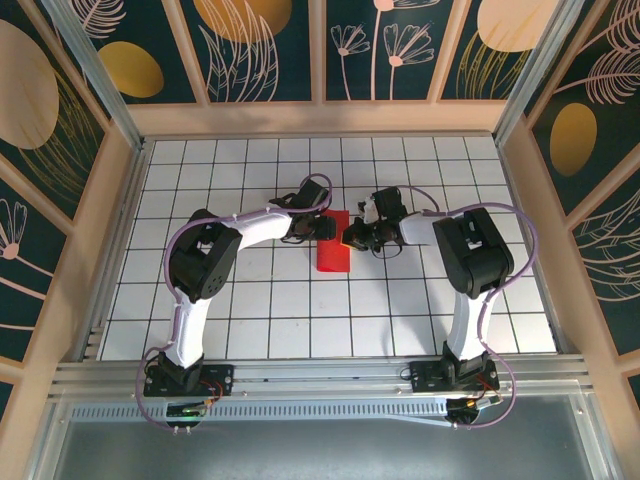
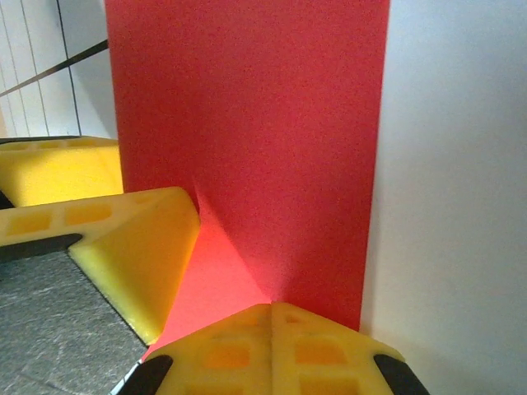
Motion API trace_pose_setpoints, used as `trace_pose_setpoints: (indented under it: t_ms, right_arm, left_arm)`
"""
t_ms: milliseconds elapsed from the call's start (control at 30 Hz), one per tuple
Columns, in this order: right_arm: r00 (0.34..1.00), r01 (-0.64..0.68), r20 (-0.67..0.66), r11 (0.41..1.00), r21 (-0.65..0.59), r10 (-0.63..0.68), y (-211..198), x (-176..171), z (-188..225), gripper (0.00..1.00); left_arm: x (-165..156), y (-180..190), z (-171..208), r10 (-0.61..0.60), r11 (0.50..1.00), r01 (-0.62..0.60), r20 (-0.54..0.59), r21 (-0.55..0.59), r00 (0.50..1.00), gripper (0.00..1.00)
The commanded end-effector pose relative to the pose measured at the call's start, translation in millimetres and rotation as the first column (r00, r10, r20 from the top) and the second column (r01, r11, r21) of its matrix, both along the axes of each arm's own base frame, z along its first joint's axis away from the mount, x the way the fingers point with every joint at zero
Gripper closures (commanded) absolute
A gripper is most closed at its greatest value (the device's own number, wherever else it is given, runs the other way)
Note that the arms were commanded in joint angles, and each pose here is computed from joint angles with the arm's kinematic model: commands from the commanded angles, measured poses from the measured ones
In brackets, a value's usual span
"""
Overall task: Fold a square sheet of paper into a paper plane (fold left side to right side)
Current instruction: Hold the square sheet of paper at the center of the table.
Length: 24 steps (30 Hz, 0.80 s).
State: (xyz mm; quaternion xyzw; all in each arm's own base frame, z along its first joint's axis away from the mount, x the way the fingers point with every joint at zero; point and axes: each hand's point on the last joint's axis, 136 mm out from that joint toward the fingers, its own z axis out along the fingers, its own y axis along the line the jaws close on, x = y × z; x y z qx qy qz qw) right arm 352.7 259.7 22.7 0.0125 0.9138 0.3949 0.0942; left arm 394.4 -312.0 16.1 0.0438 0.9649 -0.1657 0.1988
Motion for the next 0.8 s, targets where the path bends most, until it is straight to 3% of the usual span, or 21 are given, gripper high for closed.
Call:
trace_pose_setpoints:
  t_ms: [0,267,533,767]
  right_arm:
    - [1.0,-0.002,-0.01,0.999,-0.048,0.001,-3,0,-10,1.0]
    - [0.999,0.011,-0.05,0.99,-0.143,-0.018,-18,-11,-33,1.0]
    - [0.996,0.018,-0.077,0.983,-0.185,-0.033,-25,-16,-48,1.0]
    - [0.996,0.019,-0.08,0.979,-0.202,-0.035,-27,-18,-52,1.0]
  left_arm:
    - [-37,20,-67,-0.006,0.993,0.028,-0.175,0.118,0.984,0.44]
    - [-27,23,-44,0.022,0.992,-0.008,-0.115,0.126,0.993,0.43]
    - [-6,25,13,0.058,0.995,-0.059,0.014,0.08,0.998,0.33]
    - [6,36,71,0.102,0.995,-0.101,0.145,-0.01,0.984,0.3]
